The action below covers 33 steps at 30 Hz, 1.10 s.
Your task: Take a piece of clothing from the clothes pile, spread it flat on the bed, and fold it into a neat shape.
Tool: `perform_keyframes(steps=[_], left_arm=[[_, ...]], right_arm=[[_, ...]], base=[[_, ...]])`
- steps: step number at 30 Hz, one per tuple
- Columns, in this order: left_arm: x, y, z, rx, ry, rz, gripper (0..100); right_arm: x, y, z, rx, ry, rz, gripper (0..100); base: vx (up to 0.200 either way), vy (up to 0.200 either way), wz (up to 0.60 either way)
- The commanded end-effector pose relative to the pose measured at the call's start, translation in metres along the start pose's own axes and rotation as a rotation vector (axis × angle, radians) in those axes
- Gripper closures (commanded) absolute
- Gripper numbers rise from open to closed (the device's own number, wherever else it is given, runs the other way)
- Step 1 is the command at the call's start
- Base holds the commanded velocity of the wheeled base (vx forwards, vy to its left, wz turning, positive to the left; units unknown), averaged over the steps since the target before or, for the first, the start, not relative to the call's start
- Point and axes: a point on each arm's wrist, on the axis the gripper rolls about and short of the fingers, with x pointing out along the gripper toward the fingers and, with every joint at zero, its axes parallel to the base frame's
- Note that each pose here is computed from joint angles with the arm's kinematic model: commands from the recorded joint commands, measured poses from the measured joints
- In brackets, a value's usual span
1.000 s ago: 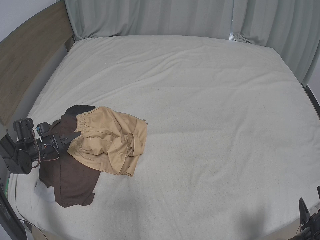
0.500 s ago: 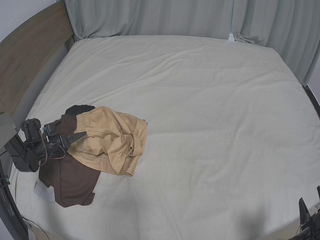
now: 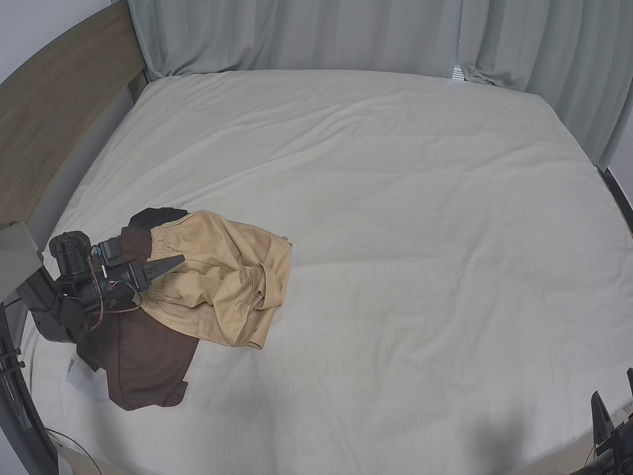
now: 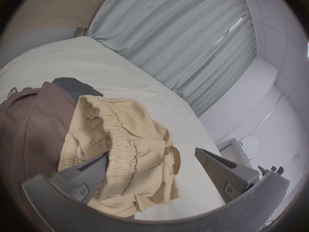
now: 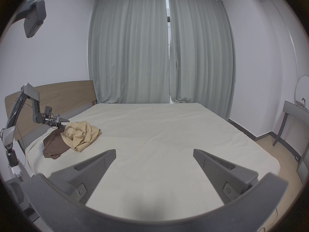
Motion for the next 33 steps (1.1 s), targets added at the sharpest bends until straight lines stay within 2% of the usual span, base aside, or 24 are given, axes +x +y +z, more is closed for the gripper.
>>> perform_keyframes(steps=[1,5,17,18,33], left_arm=[[0.0021,-0.0039,0.0,0.004,0.003,-0.011,0],[0.0054,-0.0059,-0.0073,0.0,0.02,-0.019,0],[0.0077,-0.003,-0.0078,0.011,0.007,-0.017,0],[0.0081,-0.0036,-0.0071,0.013,0.005,-0.016,100],[0.0083,-0.0035,-0.0054,0.017,0.003,-0.028,100]], right_arm=[[0.0001,0.0,-0.0053,-0.001,0.002,0.0,0],[0.0001,0.0,-0.0053,0.0,0.002,0.0,0],[0.0001,0.0,-0.0053,-0.001,0.002,0.0,0],[0.0001,0.0,-0.0053,-0.001,0.002,0.0,0],[0.0001,0.0,-0.0053,-0.001,0.002,0.0,0]], base=[[0.0,0.0,0.0],[0.0,0.0,0.0],[0.0,0.0,0.0],[0.0,0.0,0.0],[0.0,0.0,0.0]])
